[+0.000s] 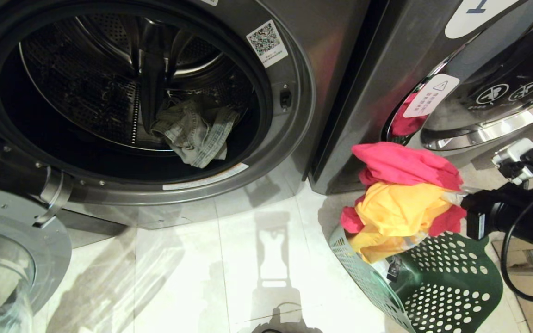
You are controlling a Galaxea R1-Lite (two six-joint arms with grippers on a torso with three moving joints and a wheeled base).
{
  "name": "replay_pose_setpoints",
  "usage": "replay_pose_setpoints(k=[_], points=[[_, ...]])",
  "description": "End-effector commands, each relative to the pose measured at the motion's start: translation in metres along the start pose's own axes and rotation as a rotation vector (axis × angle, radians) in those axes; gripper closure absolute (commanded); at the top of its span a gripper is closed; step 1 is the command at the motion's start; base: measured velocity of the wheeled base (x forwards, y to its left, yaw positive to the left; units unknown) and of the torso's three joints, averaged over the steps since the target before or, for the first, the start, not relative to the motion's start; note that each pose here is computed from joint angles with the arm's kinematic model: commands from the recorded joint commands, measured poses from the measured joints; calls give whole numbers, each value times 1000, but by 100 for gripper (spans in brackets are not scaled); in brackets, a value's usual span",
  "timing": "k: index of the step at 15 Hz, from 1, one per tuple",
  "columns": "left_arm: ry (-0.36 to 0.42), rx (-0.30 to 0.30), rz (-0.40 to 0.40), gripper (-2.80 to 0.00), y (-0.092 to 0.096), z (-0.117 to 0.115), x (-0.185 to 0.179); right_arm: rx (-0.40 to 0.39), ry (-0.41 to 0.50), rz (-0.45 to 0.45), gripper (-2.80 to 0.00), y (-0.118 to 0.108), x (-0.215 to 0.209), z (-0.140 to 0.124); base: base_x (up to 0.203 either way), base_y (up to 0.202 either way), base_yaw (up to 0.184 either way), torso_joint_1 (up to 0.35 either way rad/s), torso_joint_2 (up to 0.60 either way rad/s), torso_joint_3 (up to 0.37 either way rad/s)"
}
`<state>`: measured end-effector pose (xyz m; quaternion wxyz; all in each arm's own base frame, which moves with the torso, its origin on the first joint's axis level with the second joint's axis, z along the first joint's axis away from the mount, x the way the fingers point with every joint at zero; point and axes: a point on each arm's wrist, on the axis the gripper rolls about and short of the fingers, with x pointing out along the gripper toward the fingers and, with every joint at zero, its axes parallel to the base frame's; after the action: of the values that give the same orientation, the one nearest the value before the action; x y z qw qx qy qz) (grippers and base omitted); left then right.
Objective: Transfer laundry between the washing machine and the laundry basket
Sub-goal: Pick a cloth and place it into the basket
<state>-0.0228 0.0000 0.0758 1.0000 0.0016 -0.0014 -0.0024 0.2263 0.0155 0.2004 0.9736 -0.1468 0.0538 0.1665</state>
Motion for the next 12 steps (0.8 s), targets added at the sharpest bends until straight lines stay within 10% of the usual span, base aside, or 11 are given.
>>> replay_pose_setpoints(k=[1, 12], points=[[0, 0, 0, 0, 0, 0, 0, 33, -63, 42, 0, 5, 14, 19, 0, 0, 0, 0, 0, 0], [0, 0, 0, 0, 0, 0, 0, 235, -203, 182, 0, 66, 29, 84, 0, 0, 0, 0, 0, 0]])
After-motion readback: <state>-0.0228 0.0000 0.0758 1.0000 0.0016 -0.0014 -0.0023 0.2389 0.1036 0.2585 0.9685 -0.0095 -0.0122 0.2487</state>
